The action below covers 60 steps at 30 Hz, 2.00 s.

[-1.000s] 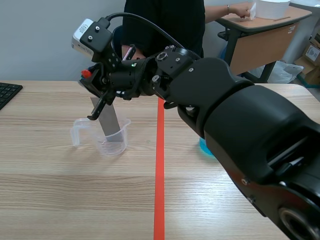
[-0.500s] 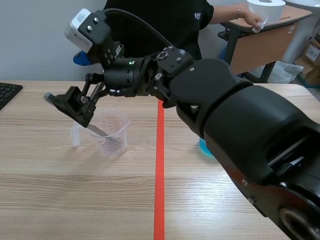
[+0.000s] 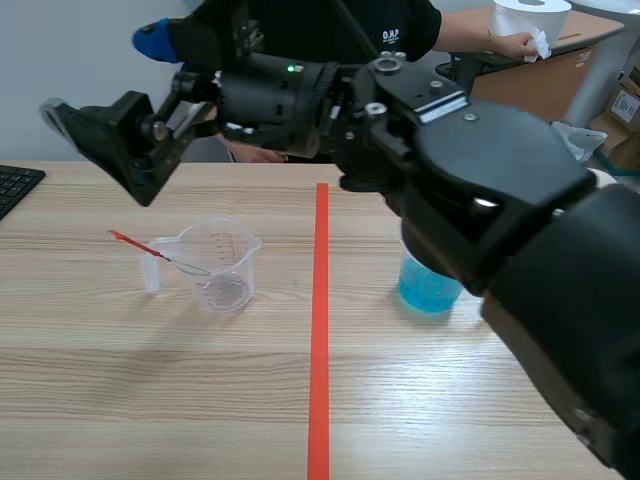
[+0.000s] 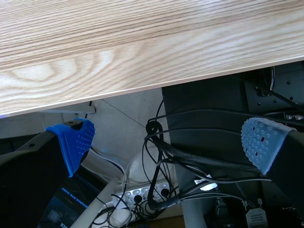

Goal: Do the redox reaction experiment.
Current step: 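Return to the home posture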

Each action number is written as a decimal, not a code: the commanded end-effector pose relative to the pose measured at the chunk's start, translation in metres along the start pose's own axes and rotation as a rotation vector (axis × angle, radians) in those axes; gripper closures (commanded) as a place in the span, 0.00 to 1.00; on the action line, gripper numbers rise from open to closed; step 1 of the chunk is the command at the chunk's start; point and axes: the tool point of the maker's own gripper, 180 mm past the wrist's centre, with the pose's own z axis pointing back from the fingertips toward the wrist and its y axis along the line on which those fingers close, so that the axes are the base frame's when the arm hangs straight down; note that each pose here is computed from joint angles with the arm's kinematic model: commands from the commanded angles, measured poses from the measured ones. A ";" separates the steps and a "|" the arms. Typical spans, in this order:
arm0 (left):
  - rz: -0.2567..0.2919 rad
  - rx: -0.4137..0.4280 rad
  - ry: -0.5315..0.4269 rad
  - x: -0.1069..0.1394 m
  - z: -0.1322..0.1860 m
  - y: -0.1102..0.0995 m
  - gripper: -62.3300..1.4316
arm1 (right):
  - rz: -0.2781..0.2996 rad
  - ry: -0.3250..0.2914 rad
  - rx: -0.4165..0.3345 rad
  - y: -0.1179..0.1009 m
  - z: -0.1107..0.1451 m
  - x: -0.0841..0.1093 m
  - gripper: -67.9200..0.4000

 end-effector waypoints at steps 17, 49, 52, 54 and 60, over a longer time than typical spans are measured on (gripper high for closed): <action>-0.146 -0.078 -0.132 0.044 -0.002 0.007 0.00 | -0.007 0.175 -0.225 0.007 0.150 -0.001 0.00; -0.361 -0.218 -0.558 0.205 0.025 -0.029 0.00 | -0.141 0.330 -0.376 0.042 0.229 -0.001 0.00; -0.365 -0.209 -0.580 0.212 0.024 -0.029 0.00 | -0.132 0.333 -0.397 0.038 0.231 -0.001 0.00; -0.362 -0.210 -0.597 0.217 0.024 -0.030 0.00 | -0.124 0.335 -0.415 0.035 0.232 -0.001 0.00; -0.374 -0.217 -0.635 0.230 0.025 -0.031 0.00 | -0.120 0.337 -0.423 0.033 0.233 -0.001 0.00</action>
